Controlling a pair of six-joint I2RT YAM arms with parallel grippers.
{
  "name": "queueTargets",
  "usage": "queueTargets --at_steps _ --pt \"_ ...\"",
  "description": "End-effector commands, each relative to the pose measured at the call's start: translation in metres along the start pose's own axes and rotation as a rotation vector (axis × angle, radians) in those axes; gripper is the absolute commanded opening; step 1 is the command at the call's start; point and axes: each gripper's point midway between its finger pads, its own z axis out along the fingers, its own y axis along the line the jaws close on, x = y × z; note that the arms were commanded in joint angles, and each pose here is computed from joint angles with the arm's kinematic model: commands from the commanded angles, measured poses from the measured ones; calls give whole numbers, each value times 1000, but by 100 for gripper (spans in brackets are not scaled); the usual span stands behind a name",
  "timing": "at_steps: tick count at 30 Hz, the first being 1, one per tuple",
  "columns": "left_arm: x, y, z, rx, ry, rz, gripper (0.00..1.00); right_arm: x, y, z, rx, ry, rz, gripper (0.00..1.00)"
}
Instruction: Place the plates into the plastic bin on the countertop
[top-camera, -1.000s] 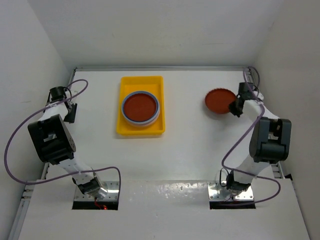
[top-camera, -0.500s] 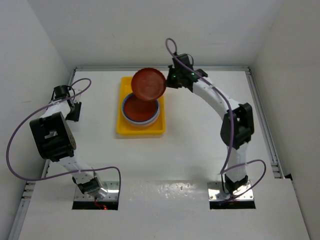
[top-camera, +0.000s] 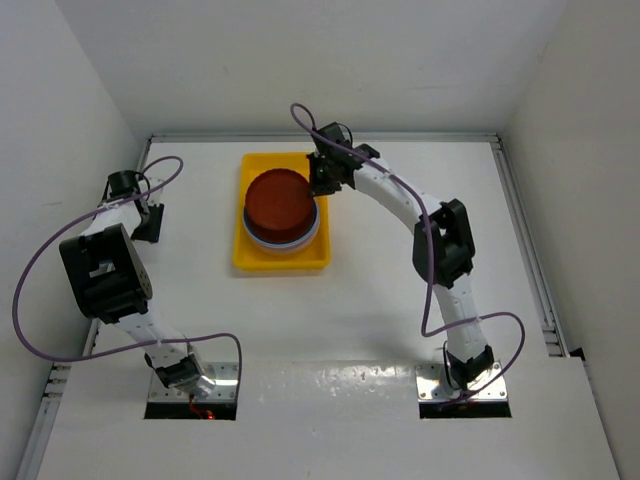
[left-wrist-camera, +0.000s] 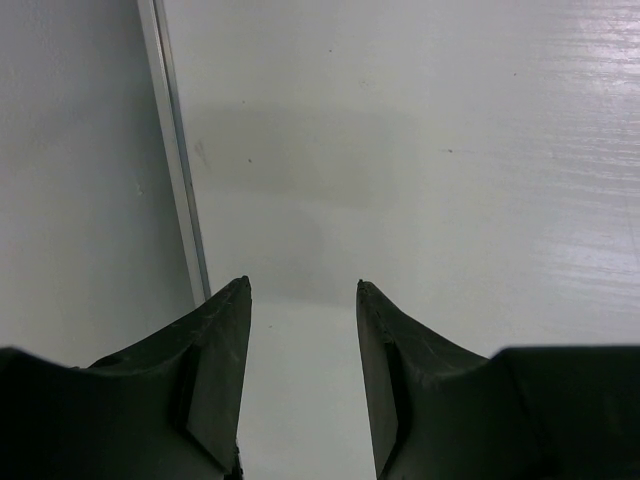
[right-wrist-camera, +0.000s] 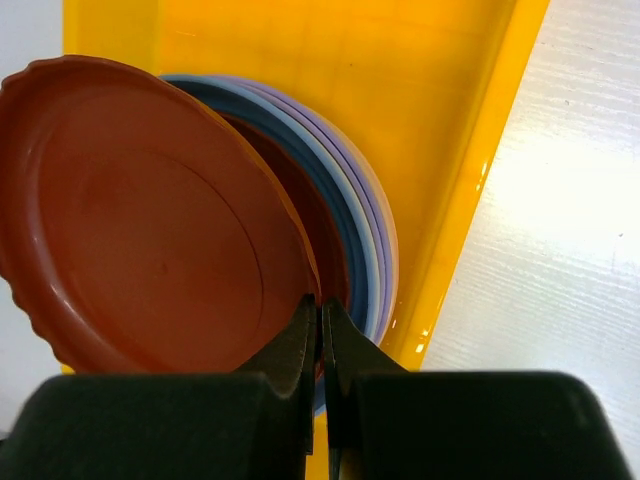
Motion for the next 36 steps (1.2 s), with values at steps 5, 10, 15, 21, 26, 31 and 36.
queueTargets --at_steps 5,10,15,21,26,31,36 --pt "-9 -4 -2 14 -25 -3 49 9 11 10 -8 6 -41 0" --pt "-9 -4 -2 14 -25 -3 49 12 14 21 -16 2 -29 8" --pt "-9 -4 -2 14 -25 6 49 4 15 18 -2 -29 -45 28" --pt "-9 -4 -2 14 -25 6 49 -6 9 6 38 -74 -80 30" --pt "-11 -4 -4 22 -29 6 49 -8 10 0 41 -82 -96 44" --pt "-11 -4 -4 22 -29 6 49 -24 21 -23 20 -131 -88 49" --pt "-15 -6 -6 35 -45 -4 49 -84 12 -95 -53 -312 8 81"
